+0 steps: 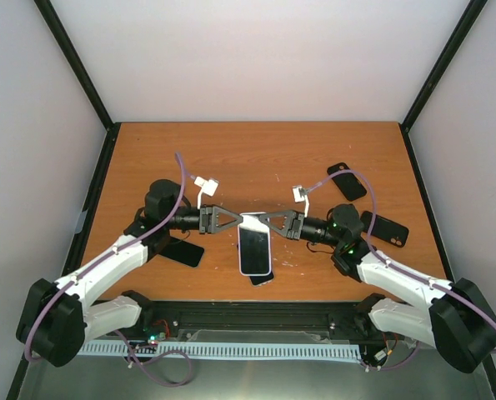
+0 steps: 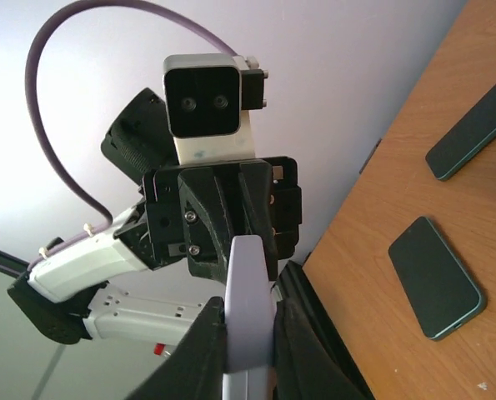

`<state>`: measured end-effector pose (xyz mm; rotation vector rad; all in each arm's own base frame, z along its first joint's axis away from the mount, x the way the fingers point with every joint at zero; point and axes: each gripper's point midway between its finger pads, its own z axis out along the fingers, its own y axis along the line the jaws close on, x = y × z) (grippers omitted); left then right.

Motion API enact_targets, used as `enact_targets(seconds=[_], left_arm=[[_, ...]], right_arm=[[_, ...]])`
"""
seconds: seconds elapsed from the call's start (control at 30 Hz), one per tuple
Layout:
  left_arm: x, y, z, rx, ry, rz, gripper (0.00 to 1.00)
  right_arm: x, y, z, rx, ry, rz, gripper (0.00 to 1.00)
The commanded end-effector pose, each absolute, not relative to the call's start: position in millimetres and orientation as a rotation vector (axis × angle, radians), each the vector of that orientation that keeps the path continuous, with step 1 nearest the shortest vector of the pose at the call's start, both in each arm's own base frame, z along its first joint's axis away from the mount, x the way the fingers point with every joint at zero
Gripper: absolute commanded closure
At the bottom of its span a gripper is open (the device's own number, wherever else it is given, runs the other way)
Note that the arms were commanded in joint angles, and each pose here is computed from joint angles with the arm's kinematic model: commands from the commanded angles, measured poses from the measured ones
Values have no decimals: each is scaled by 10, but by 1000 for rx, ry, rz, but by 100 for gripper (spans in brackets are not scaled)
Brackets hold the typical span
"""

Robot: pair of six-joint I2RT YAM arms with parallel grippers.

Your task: Put the phone into the phone case

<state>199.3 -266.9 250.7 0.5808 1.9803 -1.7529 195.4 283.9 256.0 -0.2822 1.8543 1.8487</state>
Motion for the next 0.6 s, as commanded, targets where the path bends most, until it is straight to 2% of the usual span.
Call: enact_targets(seconds=[0.0, 0.17, 0.4, 0.47, 0.57], left_arm=[[2084, -2667, 2607, 590, 1954, -1693, 100], [2214, -2644, 2449, 489, 2068, -1620, 100], [2229, -2645, 2499, 442, 2058, -1650, 97], [2317, -2622, 2438, 378, 2101, -1598, 81], [2429, -2551, 2338, 277, 2158, -1503, 48]], right_arm=[[1993, 2843, 2780, -320, 1792, 1793, 96], [2073, 2807, 2657, -292, 1844, 1693, 97], [2053, 2777, 2429, -282, 1954, 1632, 97], [2084, 2755, 2384, -262, 1965, 1601, 97], [2206, 2724, 2289, -229, 2011, 1510, 97]])
